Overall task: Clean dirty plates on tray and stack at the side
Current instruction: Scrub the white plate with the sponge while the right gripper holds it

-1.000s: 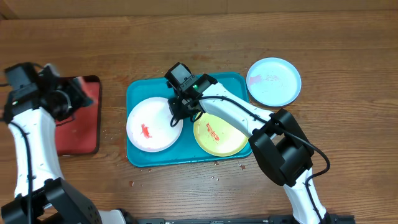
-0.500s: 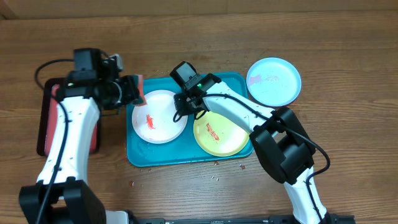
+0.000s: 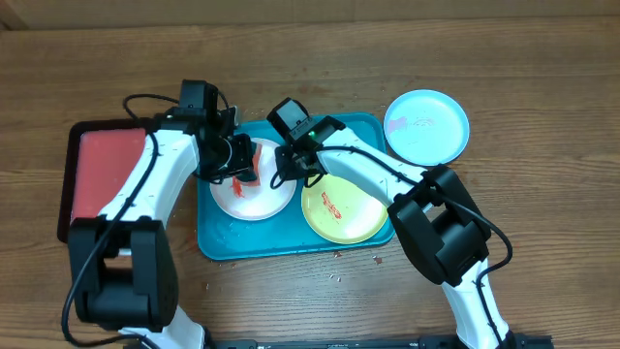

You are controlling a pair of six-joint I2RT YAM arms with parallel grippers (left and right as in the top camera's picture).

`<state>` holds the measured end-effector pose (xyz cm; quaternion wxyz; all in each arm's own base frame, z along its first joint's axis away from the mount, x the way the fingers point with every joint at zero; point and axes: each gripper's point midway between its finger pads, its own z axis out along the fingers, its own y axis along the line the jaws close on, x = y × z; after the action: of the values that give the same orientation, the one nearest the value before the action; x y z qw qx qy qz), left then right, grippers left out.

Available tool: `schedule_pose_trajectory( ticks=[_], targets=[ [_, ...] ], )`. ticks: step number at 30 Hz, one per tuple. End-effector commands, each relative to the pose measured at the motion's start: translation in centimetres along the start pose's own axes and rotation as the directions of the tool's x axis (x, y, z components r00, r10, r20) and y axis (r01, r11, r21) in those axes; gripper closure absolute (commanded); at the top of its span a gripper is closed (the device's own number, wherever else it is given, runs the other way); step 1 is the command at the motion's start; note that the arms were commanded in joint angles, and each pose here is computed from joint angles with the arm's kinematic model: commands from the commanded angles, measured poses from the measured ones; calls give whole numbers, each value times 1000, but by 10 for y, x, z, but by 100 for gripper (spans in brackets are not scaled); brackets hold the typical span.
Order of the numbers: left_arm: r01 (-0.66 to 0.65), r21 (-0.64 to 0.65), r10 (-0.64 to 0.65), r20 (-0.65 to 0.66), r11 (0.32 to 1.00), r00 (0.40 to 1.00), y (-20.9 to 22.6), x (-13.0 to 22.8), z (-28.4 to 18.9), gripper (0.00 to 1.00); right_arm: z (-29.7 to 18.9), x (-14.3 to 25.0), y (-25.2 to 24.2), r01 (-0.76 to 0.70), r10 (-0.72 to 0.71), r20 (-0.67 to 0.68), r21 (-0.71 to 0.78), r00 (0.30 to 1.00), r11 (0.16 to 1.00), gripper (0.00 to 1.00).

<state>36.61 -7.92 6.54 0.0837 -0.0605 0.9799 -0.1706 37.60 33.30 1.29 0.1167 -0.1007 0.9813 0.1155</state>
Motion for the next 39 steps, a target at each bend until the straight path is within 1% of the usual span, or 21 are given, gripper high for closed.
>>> schedule_pose_trajectory(
  ticks=[1, 6, 13, 14, 16, 17, 20, 21, 23, 28, 30, 31, 32, 34, 36, 39],
  targets=[
    [11, -24, -12, -54, 1000, 998, 7, 3, 16, 96, 11, 2, -23, -31, 32, -11, 57, 999, 998, 96],
    [32, -43, -38, -126, 999, 991, 16, 14, 37, 96, 11, 1, -24, -35, 35, -9, 57, 999, 998, 96],
    [39, -52, -47, -158, 998, 986, 25, 16, 60, 96, 11, 1, -24, -34, 35, -9, 57, 999, 998, 96],
    [33, -70, -43, -161, 997, 986, 29, 16, 63, 96, 11, 1, -24, -34, 35, -9, 57, 999, 998, 96],
    [25, -169, -52, -156, 985, 986, 47, 17, 65, 96, 11, 1, -24, -34, 35, -9, 57, 999, 998, 96],
    [33, -242, -69, -143, 970, 987, 60, 16, 62, 96, 11, 1, -24, -34, 35, -10, 57, 999, 998, 96],
    [74, -429, -118, -76, 900, 990, 91, 10, 47, 96, 11, 1, -24, -34, 34, -10, 57, 999, 998, 96],
    [82, -464, -120, -53, 882, 991, 96, 8, 41, 96, 11, 1, -24, -34, 34, -10, 57, 999, 998, 96],
    [83, -494, -109, -24, 865, 994, 99, 2, 32, 96, 11, 1, -24, -34, 34, -10, 57, 999, 998, 96],
    [99, -472, -80, 59, 876, 995, 88, -18, 10, 96, 11, 1, -24, -34, 35, -10, 57, 999, 998, 96],
    [104, -441, -72, 90, 891, 993, 80, -26, 5, 96, 11, 2, -24, -34, 35, -13, 59, 999, 998, 96],
    [104, -405, -70, 98, 908, 993, 73, -29, 6, 96, 11, 2, -24, -34, 35, -14, 59, 999, 998, 96],
    [98, -336, -71, 92, 937, 993, 60, -31, 11, 96, 11, 2, -25, -34, 35, -14, 60, 999, 998, 96],
    [85, -227, -73, 64, 970, 995, 40, -29, 21, 96, 11, 2, -24, -34, 35, -14, 59, 999, 998, 96],
    [73, -144, -67, 41, 987, 997, 23, -25, 30, 96, 11, 2, -24, -33, 34, -13, 58, 999, 998, 96],
    [54, -81, -54, 8, 995, 999, 7, -19, 45, 96, 11, 2, -24, -34, 35, -13, 59, 999, 998, 96]
  ],
)
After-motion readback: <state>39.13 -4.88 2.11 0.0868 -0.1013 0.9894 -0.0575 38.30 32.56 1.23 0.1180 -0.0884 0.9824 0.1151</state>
